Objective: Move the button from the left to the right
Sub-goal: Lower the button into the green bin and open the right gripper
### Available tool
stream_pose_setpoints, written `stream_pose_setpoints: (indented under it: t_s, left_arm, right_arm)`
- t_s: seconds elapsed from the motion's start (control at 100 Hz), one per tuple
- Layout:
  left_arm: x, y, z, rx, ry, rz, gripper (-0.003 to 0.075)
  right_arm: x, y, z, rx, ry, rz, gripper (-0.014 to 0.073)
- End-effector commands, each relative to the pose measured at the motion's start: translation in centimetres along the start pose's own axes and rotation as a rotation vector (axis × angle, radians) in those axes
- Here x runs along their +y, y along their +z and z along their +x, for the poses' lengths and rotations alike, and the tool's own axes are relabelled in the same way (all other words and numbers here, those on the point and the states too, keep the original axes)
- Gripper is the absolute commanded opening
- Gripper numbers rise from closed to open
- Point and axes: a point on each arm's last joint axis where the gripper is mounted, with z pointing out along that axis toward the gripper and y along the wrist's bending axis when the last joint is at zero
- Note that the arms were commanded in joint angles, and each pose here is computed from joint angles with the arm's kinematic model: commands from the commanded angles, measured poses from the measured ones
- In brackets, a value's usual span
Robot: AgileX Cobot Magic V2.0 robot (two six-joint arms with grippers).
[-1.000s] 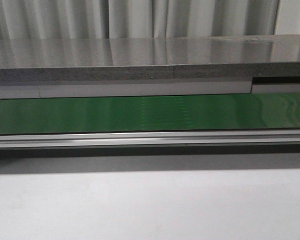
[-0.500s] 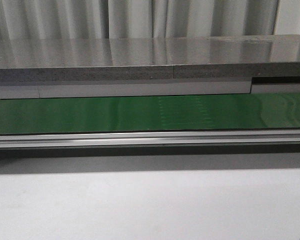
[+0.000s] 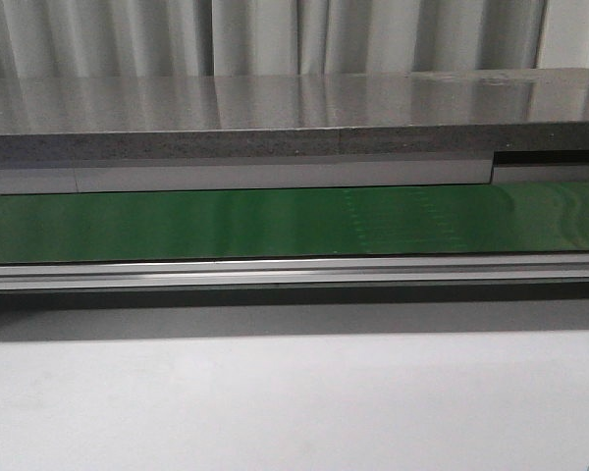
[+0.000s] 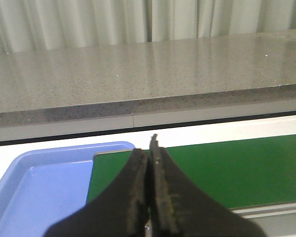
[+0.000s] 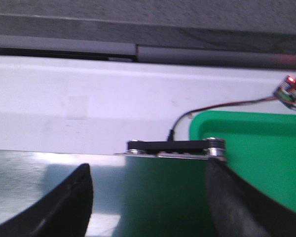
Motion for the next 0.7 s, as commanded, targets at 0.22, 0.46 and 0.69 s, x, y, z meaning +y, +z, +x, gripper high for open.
stream_pose_setpoints:
  t_s: [0.22,0.46,0.69]
  left_arm:
    - [0.1,-0.1,-1.5,-0.097,-0.013,-0.004,-0.002]
    - [0.1,-0.1,-1.5,-0.097,-0.013,-0.004,-0.002]
    - [0.1,-0.1,-1.5,-0.097,-0.013,-0.004,-0.002]
  right_arm:
    - [4.9,-6.2,1.6,-0.282,-0.03,-0.09,0.049]
    - [5.2,-9.3,7.0,-0.331,-0.014,-0.097,0.049]
    - [5.0,-13.0,11.5,-0.41,-0.009,-0.094,0.049]
